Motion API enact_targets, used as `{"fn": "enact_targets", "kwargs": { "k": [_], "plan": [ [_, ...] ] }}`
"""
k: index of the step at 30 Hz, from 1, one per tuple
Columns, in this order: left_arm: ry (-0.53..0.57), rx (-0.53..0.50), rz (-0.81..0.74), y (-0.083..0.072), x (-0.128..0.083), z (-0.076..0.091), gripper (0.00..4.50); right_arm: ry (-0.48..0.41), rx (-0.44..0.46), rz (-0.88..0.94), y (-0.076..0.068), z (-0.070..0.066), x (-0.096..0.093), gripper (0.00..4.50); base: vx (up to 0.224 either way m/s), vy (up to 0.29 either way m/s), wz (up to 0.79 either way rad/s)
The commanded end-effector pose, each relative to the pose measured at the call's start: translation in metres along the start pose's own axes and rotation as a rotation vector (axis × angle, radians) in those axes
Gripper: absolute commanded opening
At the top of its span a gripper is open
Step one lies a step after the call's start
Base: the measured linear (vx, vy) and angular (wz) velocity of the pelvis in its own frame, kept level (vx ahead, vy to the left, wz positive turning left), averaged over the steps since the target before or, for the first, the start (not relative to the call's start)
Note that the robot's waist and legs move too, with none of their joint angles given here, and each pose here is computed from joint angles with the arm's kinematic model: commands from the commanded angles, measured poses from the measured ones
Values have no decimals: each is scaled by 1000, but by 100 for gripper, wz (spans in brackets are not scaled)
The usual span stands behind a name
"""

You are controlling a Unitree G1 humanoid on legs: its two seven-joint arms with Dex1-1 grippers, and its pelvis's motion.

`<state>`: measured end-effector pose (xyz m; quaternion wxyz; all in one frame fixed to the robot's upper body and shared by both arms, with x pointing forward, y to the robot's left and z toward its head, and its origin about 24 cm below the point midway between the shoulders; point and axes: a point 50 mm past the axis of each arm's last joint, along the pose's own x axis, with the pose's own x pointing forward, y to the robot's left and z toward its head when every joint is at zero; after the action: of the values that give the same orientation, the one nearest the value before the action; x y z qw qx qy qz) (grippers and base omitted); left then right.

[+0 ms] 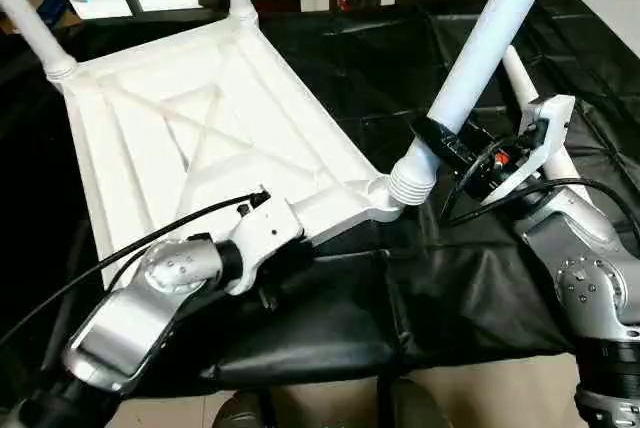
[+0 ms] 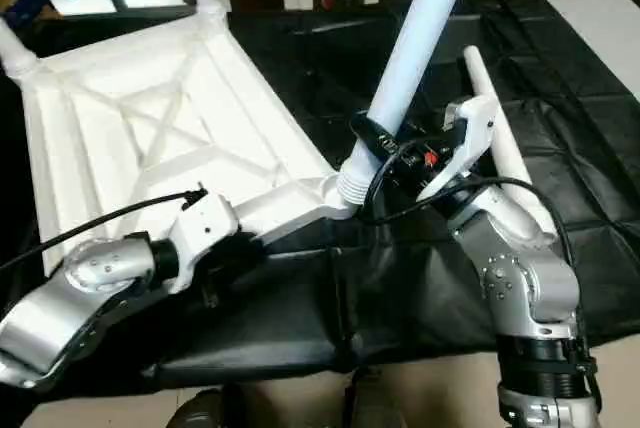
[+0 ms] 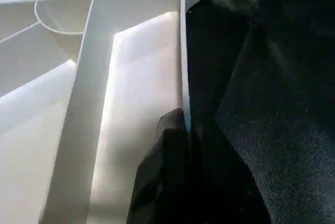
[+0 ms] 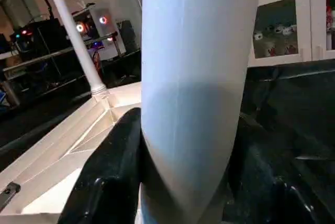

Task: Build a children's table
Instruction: Insert table leg to table base

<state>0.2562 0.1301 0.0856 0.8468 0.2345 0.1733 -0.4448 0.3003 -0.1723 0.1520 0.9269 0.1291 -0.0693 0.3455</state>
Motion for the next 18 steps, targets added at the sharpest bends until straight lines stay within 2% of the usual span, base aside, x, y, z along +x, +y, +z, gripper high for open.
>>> {"fn": "enact_targets", "kwargs": {
  "k": [1, 2, 3, 4, 7, 9, 13, 18],
  "plan": [
    [142, -56, -29, -7, -1, -28, 0, -38, -10, 24, 2, 8, 0, 180, 0, 0, 0],
    [57, -54, -29, -8, 3, -18, 28, -41, -13, 27, 2, 9, 1, 180, 0, 0, 0],
    [24, -54, -30, -8, 4, -14, 28, -41, -14, 28, 2, 9, 1, 180, 0, 0, 0],
    [-23, -54, -30, -8, 6, -8, 57, -41, -16, 30, 2, 9, 1, 180, 0, 0, 0],
    [-92, -71, -68, -12, 10, 6, 71, -40, -24, 37, 2, 12, 1, 180, 0, 0, 0],
    [-103, -62, -70, -13, 12, 9, 97, -40, -27, 39, 2, 13, 1, 180, 0, 0, 0],
    [-94, -40, -74, -13, 14, 9, 119, -40, -32, 44, 3, 14, 2, 180, 0, 0, 0],
    [-109, -38, -32, -9, 21, 9, 123, -39, -35, 48, 4, 14, 2, 180, 0, 0, 0]
  ]
}}
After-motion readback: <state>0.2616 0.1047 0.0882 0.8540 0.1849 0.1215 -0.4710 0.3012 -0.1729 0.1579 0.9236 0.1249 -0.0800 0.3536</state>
